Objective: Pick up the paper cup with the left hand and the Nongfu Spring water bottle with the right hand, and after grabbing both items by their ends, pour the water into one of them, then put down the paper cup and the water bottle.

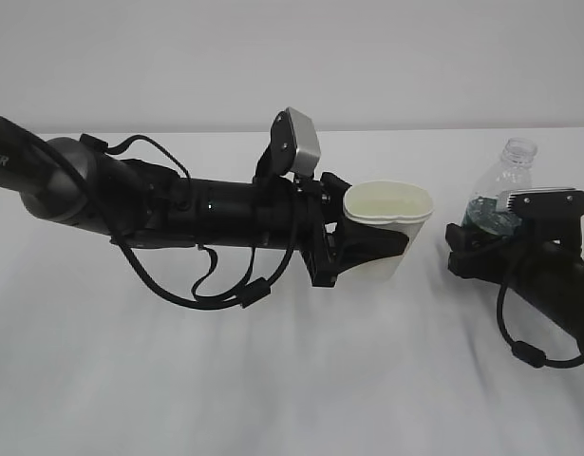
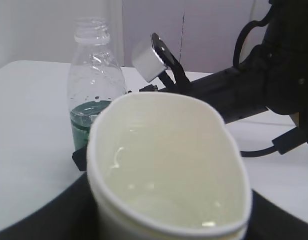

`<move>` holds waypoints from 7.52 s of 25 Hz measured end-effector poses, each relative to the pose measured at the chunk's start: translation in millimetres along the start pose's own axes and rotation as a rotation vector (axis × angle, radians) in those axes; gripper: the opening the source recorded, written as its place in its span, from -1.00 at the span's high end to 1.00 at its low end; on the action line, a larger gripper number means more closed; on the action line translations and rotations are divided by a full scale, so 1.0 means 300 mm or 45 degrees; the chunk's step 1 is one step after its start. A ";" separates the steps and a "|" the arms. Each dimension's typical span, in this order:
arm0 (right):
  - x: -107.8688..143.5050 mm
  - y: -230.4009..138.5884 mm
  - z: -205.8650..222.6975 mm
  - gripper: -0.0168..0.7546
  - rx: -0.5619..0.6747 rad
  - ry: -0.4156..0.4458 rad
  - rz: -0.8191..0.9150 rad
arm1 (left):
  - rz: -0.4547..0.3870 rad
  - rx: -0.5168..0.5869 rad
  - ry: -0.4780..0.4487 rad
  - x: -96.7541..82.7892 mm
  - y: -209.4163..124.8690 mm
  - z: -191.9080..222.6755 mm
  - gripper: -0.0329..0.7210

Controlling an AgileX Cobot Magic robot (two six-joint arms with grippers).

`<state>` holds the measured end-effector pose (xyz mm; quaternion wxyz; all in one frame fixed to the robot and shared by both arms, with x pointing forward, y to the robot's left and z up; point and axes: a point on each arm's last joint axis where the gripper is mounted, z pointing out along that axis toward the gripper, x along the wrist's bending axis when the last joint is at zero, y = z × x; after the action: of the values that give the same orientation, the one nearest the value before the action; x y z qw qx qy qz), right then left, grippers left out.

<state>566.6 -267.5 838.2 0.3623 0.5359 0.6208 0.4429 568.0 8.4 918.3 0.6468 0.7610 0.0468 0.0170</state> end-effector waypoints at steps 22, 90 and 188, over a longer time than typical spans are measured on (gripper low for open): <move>0.040 -0.089 -0.128 -0.60 0.114 0.114 -0.001 | 0.000 0.000 0.000 0.000 0.000 0.000 -0.18; 0.097 0.048 -0.567 -0.58 -0.080 0.173 0.019 | -0.243 -0.078 0.831 0.172 -0.254 -0.503 -0.18; 0.109 0.047 -0.569 -0.58 -0.071 0.227 0.038 | -0.265 -0.057 1.197 0.194 -0.339 -0.584 -0.75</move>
<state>408.3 -262.3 911.1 0.3140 0.4932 0.6300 0.5112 605.8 202.3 844.6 0.5701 0.6478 0.4099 0.2954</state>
